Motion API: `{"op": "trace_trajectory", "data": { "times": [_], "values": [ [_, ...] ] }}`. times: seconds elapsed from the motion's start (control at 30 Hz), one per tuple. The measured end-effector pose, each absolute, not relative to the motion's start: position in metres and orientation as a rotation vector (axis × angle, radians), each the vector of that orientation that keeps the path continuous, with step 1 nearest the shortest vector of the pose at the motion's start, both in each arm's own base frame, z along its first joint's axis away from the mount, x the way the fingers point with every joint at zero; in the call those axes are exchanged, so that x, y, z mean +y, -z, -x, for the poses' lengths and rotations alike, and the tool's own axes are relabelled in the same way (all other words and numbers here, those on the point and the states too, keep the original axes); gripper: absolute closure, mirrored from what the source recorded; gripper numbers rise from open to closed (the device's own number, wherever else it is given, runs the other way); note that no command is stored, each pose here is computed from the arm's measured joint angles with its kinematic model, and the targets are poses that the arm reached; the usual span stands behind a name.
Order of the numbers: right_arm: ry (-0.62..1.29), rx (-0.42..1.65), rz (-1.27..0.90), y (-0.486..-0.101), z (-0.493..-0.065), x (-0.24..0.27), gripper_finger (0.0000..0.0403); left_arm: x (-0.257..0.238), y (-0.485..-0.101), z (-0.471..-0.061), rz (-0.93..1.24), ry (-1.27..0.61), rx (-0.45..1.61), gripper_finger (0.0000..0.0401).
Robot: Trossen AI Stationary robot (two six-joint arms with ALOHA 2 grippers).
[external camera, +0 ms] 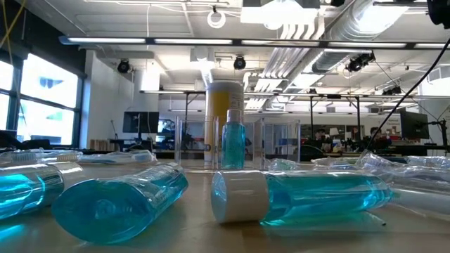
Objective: Pick & Place toothbrushing station
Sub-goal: Put the orange toothbrush into the right part of the transparent organizer
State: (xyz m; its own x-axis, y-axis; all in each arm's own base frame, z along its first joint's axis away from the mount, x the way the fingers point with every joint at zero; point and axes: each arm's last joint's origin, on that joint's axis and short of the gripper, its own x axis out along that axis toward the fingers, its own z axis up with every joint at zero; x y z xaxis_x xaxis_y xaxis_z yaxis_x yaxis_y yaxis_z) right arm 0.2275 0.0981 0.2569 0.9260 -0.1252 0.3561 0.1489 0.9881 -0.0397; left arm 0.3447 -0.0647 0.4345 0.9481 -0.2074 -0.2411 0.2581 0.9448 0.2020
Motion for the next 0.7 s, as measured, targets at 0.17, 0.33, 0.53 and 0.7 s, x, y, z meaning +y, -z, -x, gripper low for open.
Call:
{"op": "trace_trajectory", "data": {
  "times": [0.17,0.33,0.53,0.7],
  "values": [
    [0.120,-0.362,0.076,-0.257,-0.226,0.102,0.0181,-0.088,-0.424,-0.340,-0.199,0.203,0.289,0.0400],
    [0.103,-0.359,0.146,-0.257,-0.224,0.108,0.0181,-0.110,-0.412,-0.331,-0.189,0.156,0.307,0.0400],
    [0.041,-0.382,0.188,-0.258,-0.222,0.112,0.0181,-0.129,-0.381,-0.335,-0.146,0.176,0.267,0.0400],
    [-0.112,-0.433,0.266,-0.258,-0.219,0.120,0.0181,-0.148,-0.369,-0.331,-0.155,0.224,0.190,0.0400]
  ]
}}
